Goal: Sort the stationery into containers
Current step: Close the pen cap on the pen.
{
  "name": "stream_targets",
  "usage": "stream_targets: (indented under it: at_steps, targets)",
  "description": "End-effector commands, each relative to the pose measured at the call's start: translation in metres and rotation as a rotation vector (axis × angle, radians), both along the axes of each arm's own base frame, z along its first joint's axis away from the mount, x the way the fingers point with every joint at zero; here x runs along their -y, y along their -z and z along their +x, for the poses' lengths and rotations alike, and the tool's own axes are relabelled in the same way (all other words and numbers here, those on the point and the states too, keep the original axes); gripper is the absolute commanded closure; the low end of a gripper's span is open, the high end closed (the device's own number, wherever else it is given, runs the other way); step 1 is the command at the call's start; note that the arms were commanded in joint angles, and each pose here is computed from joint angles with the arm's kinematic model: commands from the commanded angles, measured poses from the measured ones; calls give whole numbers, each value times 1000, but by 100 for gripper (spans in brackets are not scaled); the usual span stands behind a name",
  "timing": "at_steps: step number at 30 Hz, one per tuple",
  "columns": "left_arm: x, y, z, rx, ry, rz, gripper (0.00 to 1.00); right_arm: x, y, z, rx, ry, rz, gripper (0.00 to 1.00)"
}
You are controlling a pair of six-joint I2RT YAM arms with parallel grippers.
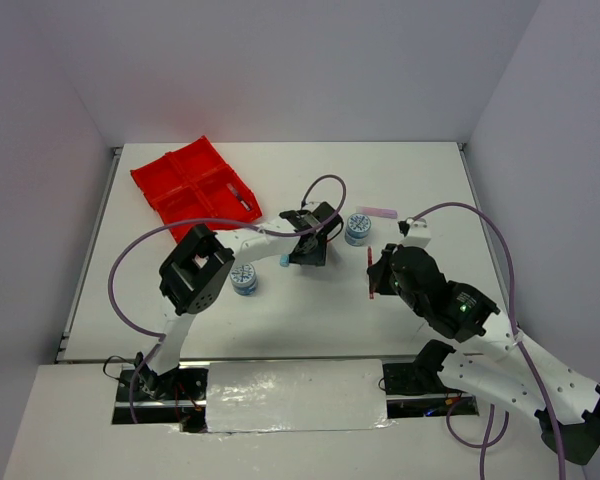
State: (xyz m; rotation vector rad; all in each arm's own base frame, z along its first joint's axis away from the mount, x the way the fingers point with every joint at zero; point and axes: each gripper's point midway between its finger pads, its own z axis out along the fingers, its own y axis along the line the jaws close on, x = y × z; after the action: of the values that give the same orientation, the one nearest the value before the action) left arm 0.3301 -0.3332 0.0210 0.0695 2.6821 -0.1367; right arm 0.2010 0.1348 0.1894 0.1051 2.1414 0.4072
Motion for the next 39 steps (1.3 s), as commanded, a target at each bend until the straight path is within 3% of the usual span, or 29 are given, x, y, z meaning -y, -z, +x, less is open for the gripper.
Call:
stream_targets:
  at_steps: [1, 4, 6, 13, 17, 26, 39]
  targets:
    - [-35, 50, -22, -134, 4, 132, 42, -8, -11, 4, 38, -23, 31, 100]
    - [-36, 47, -15, -120, 3, 138, 45, -10, -10, 4, 34, -29, 30, 100]
    - [-37, 48, -13, -121, 1, 149, 54, -10, -10, 4, 36, -31, 33, 100]
    - [-41, 54, -20, -140, 11, 157, 56, -8, -11, 2, 42, -30, 41, 100]
    - [-34, 66, -29, -176, 55, 110, 83, -10, -11, 2, 45, -41, 47, 100]
    - [-36, 58, -36, -168, 60, 78, 100, -20, -8, 0, 56, -98, 73, 100]
    - [-47, 28, -27, -73, 40, 104, 100, -29, 1, 1, 40, -125, 76, 100]
